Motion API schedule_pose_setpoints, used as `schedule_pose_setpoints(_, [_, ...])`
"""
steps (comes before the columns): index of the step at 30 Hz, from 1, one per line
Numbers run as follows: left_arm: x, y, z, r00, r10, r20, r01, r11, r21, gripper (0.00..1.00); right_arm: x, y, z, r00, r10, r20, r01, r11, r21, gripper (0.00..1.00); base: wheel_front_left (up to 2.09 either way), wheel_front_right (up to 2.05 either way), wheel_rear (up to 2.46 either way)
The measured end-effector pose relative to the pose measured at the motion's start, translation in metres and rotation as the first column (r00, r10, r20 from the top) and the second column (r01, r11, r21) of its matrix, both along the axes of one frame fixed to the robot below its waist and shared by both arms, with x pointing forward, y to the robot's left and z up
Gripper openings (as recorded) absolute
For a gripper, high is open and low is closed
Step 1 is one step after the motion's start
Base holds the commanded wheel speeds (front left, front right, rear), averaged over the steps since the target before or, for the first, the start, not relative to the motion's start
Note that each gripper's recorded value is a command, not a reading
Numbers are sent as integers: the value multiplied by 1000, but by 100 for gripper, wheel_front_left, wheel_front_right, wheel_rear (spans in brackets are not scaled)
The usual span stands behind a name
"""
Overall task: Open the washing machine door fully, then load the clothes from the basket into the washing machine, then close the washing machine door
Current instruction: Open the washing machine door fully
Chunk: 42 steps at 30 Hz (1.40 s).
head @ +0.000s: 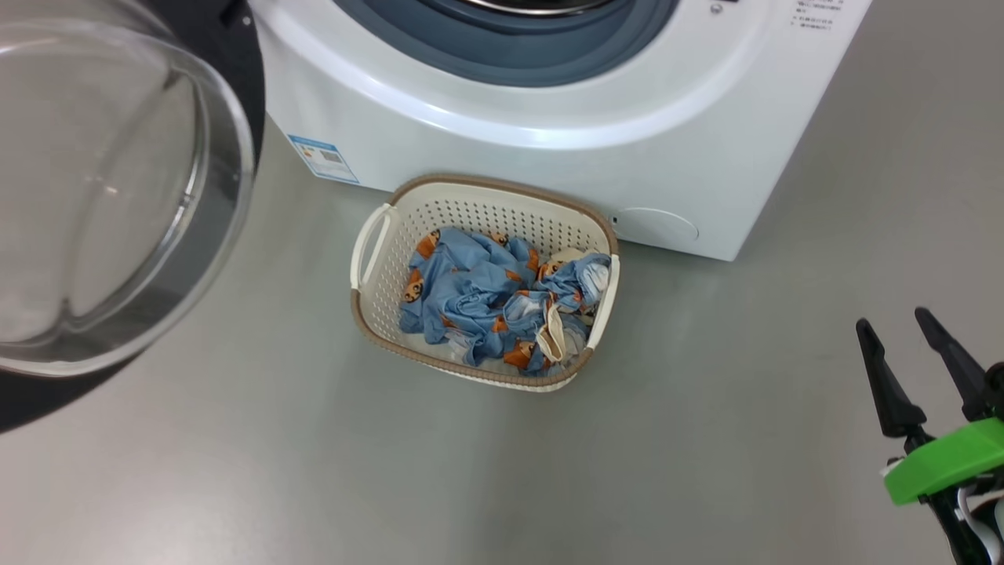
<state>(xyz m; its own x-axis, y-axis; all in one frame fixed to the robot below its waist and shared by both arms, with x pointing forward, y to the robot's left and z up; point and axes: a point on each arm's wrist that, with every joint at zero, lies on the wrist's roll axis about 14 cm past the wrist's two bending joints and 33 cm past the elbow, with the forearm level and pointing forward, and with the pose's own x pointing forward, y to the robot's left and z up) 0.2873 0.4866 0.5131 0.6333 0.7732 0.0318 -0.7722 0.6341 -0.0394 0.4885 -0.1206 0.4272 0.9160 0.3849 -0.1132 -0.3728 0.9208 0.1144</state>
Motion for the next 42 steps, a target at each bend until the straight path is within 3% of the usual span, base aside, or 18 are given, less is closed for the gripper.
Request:
schedule_pose_setpoints(8, [2, 29, 3, 999, 43, -9, -44, 999, -7, 0, 5, -7, -6, 1000, -18, -8, 18, 1000, 1, 100, 0, 0, 0])
schedule_pose_setpoints(23, [12, 40, 3, 999, 26, -40, -27, 1000, -13, 0, 7, -9, -1, 1000, -24, 5, 24, 1000, 1, 100, 0, 0, 0])
schedule_pose_setpoints(37, [-7, -11, -24, 997, -81, 9, 82, 992, -98, 0, -3, -5, 35, 997, -35, 74, 33, 999, 27, 100, 0, 0, 0])
schedule_pose_setpoints(39, [-9, -23, -30, 994, -106, 7, 106, 988, -111, 7, -5, -5, 37, 996, -38, 78, 36, 999, 29, 100, 0, 0, 0])
schedule_pose_setpoints(40, [-9, -29, -33, 993, -120, 10, 120, 985, -121, 19, -6, -5, 38, 996, -39, 79, 37, 999, 31, 100, 0, 0, 0])
schedule_pose_setpoints(41, [-9, -36, -36, 991, -134, 12, 134, 982, -129, 39, -6, -5, 39, 996, -40, 82, 38, 999, 32, 100, 0, 0, 0])
schedule_pose_setpoints(42, [-9, -41, -38, 990, -143, 16, 144, 980, -136, 72, -7, -6, 41, 996, -42, 84, 40, 999, 34, 100, 0, 0, 0])
